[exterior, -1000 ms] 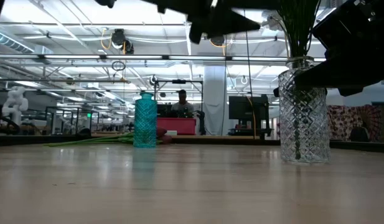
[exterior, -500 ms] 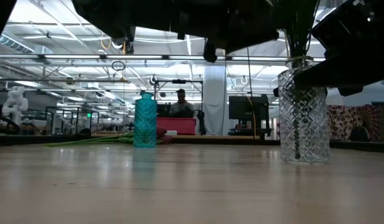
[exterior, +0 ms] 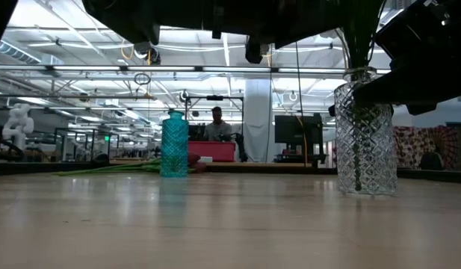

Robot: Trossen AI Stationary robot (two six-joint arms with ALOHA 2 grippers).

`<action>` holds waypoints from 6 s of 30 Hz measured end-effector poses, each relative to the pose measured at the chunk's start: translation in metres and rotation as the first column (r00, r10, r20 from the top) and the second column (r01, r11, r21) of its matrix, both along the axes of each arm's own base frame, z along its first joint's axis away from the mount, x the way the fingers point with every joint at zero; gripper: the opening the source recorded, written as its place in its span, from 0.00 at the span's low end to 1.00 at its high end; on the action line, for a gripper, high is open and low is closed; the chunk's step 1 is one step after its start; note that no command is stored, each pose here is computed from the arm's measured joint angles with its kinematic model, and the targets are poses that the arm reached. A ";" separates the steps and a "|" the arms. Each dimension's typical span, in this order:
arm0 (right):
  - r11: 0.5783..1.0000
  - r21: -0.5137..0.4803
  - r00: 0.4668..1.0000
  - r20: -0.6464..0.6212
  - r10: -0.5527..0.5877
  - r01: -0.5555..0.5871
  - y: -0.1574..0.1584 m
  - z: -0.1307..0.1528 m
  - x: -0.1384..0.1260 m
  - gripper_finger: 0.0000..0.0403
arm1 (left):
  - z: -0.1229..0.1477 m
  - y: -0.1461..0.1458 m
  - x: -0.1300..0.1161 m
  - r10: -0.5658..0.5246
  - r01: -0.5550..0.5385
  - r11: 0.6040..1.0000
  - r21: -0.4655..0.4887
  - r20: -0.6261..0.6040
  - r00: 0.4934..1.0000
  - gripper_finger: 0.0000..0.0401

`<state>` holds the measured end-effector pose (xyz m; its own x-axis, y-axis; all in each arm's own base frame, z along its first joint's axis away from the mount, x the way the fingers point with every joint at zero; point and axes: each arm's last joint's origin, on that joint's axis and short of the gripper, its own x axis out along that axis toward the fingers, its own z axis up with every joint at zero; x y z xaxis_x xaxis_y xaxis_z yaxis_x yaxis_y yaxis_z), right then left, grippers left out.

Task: Sort flowers into vase by color
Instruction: Adjust the white flowers into the transparent vase, then put the red tulip into the blue vase

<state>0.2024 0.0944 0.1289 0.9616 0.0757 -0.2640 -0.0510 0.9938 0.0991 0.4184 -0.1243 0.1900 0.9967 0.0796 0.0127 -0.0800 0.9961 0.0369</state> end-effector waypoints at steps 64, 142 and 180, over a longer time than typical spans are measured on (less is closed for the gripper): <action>1.000 -0.026 1.000 -0.003 0.008 -0.008 0.000 0.000 0.000 0.61 | 0.009 -0.002 -0.004 0.012 -0.012 1.000 -0.008 -0.023 1.000 0.03; 0.999 -0.005 0.991 -0.127 -0.036 0.036 -0.028 0.026 -0.008 0.61 | 0.037 -0.002 -0.062 0.294 -0.242 0.955 0.171 -0.449 0.844 0.71; 0.994 -0.051 0.976 -0.186 -0.109 0.101 -0.021 0.024 -0.021 0.98 | 0.037 -0.003 -0.062 0.297 -0.243 0.954 0.175 -0.449 0.843 0.70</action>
<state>0.1810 0.0732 0.1530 0.8962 -0.0374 -0.4420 0.0693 0.9960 0.0561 0.3566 -0.1269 0.2271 0.8269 0.3713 -0.4223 -0.2914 0.9252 0.2429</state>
